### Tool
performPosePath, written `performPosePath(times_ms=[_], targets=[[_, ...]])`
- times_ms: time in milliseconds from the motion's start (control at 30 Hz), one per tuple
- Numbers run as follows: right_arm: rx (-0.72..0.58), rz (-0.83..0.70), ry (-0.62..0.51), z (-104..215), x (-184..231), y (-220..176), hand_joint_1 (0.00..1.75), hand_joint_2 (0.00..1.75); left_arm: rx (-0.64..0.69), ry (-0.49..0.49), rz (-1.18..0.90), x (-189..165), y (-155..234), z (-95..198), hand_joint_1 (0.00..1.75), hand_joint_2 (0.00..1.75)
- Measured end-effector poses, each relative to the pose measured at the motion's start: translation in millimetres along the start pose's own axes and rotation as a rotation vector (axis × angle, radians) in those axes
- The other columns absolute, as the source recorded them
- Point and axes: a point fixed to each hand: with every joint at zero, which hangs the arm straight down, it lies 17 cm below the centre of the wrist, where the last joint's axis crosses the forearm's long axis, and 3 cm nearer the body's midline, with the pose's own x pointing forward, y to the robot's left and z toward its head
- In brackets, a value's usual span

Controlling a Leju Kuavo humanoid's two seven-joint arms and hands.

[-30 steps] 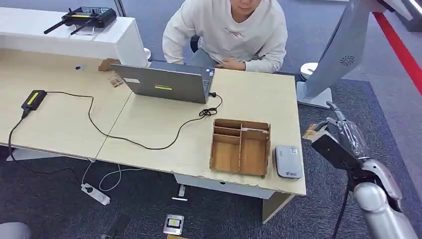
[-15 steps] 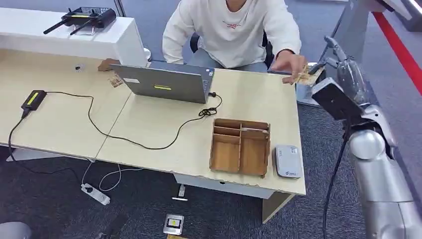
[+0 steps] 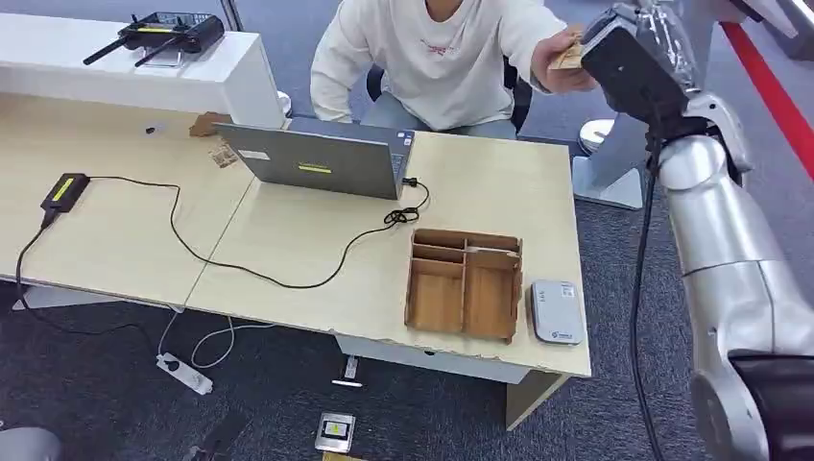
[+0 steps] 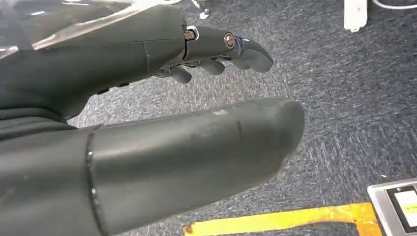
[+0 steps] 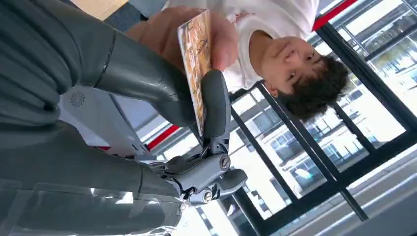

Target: Pass the card to the sensor for recognition and then transmit it.

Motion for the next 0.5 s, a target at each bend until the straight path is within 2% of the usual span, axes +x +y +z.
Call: performPosePath(times_ms=[100, 133, 300, 333, 500], targets=[[0.023, 0.002, 0.016, 2, -5, 10, 1.75, 1.75, -0.003, 0.001, -0.006, 1, 2, -1, 0.0, 0.0], [0.032, 0.001, 0.023, 3, -7, 15, 0.54, 1.75, -0.002, 0.0, -0.007, 2, 3, -2, 0.0, 0.0], [0.058, 0.001, 0.06, 11, -18, 32, 0.54, 1.75, -0.004, -0.001, -0.013, 3, 5, -3, 0.0, 0.0], [0.06, 0.003, 0.064, 12, -20, 34, 0.0, 1.75, -0.004, -0.001, -0.014, 3, 6, -3, 0.0, 0.0], [0.07, 0.006, 0.082, 17, -27, 42, 0.0, 1.75, -0.001, -0.003, -0.015, 3, 7, -3, 0.0, 0.0]])
